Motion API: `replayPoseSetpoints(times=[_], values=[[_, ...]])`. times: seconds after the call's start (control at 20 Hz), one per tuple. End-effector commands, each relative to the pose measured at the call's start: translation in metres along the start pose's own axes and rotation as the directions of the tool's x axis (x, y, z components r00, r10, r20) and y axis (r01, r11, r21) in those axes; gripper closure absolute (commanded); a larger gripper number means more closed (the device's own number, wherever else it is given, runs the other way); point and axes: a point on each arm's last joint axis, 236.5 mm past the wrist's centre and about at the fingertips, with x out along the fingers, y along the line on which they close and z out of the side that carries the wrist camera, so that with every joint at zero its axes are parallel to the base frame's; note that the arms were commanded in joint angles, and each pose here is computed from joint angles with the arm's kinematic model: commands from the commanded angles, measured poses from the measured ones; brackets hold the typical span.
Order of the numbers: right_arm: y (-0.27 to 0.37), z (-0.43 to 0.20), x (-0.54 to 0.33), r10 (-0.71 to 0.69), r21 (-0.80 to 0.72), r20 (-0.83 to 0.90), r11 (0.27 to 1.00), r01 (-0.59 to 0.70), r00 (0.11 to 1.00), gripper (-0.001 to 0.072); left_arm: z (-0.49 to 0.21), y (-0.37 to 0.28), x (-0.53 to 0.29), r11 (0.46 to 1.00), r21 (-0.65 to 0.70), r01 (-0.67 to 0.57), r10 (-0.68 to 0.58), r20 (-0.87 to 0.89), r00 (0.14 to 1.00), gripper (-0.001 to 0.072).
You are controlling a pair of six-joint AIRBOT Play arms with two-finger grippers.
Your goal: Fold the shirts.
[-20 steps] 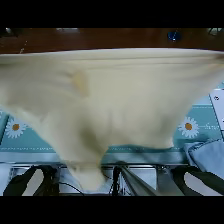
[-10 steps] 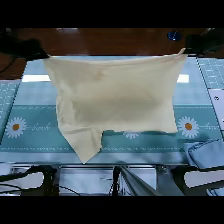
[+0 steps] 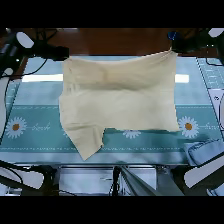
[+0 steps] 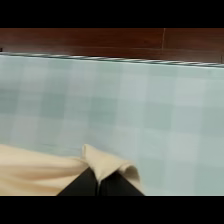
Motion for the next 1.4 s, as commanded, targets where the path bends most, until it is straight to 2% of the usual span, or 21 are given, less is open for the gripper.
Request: replayPoseSetpoints(times=[0.0,0.15,0.25,0.35,0.4,0.5,0.6,0.85,1.05,1.1,1.15,1.2,1.25,1.35], values=[[-0.017,-0.019,0.041,-0.031,-0.028,-0.039,0.999,0.03,0.999,0.0688,-0.017,0.02,0.035,0.998,0.037,-0.057,0.059,-0.034,0.998,0.0689],[-0.018,-0.032,0.061,-0.012,-0.016,-0.066,1.0,0.011,0.998,0.0688,-0.028,0.027,0.052,0.998,0.03,-0.064,0.065,-0.054,0.996,0.0689],[-0.017,-0.036,0.059,-0.01,-0.018,-0.084,1.0,0.008,0.996,0.0688,-0.034,0.027,0.049,0.994,0.094,-0.057,0.065,-0.085,0.994,0.0689],[-0.012,-0.054,0.041,0.005,-0.025,-0.179,1.0,-0.009,0.984,0.0688,-0.048,0.03,0.031,0.985,0.164,-0.055,0.085,-0.181,0.98,0.0689],[-0.011,-0.076,0.029,0.002,-0.023,-0.282,1.0,-0.009,0.959,0.0688,-0.06,0.03,0.019,0.985,0.169,-0.045,0.087,-0.246,0.965,0.0689],[-0.005,-0.113,0.01,0.032,0.069,-0.442,0.998,-0.002,0.896,0.0688,-0.101,0.024,-0.005,0.998,0.062,-0.032,0.056,-0.428,0.902,0.069],[-0.003,-0.137,-0.001,0.024,0.057,-0.543,0.998,0.008,0.84,0.0688,-0.129,0.013,-0.017,1.0,0.003,-0.012,0.012,-0.538,0.843,0.0689],[-0.008,-0.135,0.013,0.016,0.055,-0.52,0.998,0.015,0.854,0.0687,-0.152,-0.007,0.012,0.997,-0.065,0.048,-0.077,-0.57,0.818,0.0689],[-0.002,-0.144,0.027,0.055,0.083,-0.537,0.996,-0.013,0.842,0.0685,-0.165,-0.004,0.028,0.995,-0.088,0.042,-0.086,-0.591,0.802,0.0687],[-0.003,-0.144,0.026,0.053,0.081,-0.536,0.997,-0.011,0.842,0.0651,-0.163,-0.003,0.024,0.995,-0.088,0.044,-0.088,-0.595,0.799,0.0669],[-0.002,-0.142,0.021,0.052,0.065,-0.537,0.998,-0.02,0.842,0.0528,-0.161,-0.002,0.014,0.996,-0.067,0.064,-0.091,-0.608,0.789,0.0526],[-0.005,-0.143,0.009,0.043,0.022,-0.551,0.999,-0.037,0.834,0.0437,-0.156,0.005,-0.001,0.997,-0.039,0.069,-0.078,-0.622,0.779,0.0352],[-0.01,-0.139,-0.007,0.042,0.023,-0.55,0.999,-0.035,0.834,0.04,-0.15,0.016,-0.02,0.997,0.001,0.08,-0.061,-0.625,0.778,0.0291],[-0.041,-0.14,-0.05,-0.012,0.028,-0.575,0.999,0.035,0.818,0.0402,-0.137,0.045,-0.06,0.998,-0.054,0.019,-0.047,-0.592,0.805,0.0291]])
